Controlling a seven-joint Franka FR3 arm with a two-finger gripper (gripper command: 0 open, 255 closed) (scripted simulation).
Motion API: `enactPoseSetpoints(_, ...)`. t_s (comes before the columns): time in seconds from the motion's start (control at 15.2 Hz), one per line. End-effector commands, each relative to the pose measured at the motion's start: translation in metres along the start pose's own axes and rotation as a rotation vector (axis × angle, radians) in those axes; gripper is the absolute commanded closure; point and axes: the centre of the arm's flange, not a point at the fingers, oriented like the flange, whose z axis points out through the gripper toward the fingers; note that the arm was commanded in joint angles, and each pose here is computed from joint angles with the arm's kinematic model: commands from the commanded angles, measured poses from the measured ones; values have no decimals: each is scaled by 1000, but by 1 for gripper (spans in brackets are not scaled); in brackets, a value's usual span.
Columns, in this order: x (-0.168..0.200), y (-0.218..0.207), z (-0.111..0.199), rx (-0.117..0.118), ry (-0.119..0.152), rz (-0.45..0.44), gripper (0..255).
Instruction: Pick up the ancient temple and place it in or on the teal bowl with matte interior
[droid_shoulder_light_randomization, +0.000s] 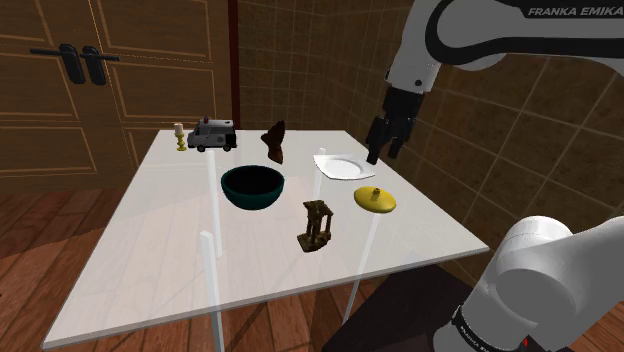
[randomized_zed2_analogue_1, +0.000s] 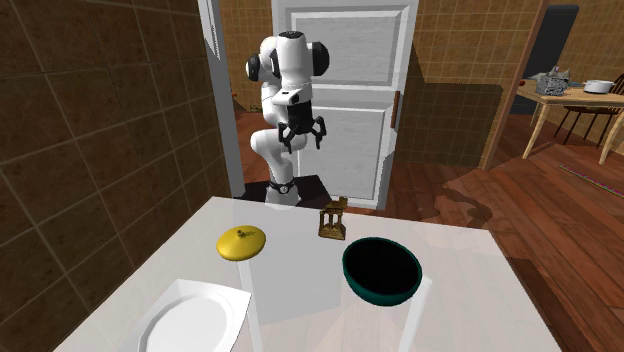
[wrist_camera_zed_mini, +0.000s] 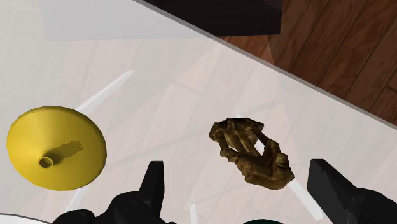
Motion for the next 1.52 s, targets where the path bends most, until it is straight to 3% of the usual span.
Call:
enactPoseSetpoints(0.0,0,0,0,0,0,0,0)
enactPoseSetpoints(0.92,50,-158,153,-442,195,-93,0)
enactPoseSetpoints(0.99,52,-160,157,-451,199,-94,0)
enactPoseSetpoints(1.45,60,-143,192,-451,199,-95,0)
